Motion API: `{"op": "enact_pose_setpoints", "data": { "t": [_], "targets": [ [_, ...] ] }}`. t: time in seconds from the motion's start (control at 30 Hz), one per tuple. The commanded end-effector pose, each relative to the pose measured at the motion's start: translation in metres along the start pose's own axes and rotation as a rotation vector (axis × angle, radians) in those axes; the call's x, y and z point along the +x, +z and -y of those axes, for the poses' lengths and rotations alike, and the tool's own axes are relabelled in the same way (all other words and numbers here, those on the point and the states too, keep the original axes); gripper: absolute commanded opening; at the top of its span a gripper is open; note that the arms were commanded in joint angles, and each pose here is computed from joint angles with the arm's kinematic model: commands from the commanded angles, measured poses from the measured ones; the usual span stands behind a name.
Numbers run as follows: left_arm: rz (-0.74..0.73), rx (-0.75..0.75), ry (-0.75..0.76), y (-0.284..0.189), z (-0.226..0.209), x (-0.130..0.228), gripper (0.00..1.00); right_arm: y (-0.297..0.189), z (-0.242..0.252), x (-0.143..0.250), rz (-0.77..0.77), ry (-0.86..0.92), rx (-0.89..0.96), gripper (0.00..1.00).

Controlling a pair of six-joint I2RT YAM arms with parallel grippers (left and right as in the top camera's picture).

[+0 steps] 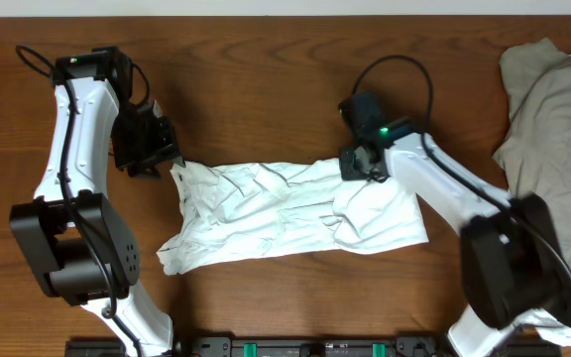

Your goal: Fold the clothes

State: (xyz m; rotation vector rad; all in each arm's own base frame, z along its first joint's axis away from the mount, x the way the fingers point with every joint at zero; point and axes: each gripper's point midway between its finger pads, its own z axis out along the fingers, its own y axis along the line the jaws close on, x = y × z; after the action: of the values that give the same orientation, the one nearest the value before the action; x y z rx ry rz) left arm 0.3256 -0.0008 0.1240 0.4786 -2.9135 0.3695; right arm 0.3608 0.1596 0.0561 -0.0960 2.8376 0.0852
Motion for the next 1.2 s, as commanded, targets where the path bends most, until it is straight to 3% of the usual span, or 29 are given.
{"op": "enact_pose_setpoints", "data": {
  "t": [0.0,0.43,1.17],
  "targets": [
    [-0.001,-0.002,-0.004,0.000,-0.001,0.000,0.52,-0.023,-0.009,-0.007,0.048,-0.060,-0.053,0.01],
    [-0.001,-0.003,-0.004,0.000,-0.001,0.000,0.51,-0.025,-0.028,0.007,0.008,-0.138,-0.110,0.01],
    [-0.001,-0.002,-0.004,0.000,-0.001,0.000,0.51,-0.023,0.009,0.010,-0.018,-0.106,0.032,0.01]
  ]
}}
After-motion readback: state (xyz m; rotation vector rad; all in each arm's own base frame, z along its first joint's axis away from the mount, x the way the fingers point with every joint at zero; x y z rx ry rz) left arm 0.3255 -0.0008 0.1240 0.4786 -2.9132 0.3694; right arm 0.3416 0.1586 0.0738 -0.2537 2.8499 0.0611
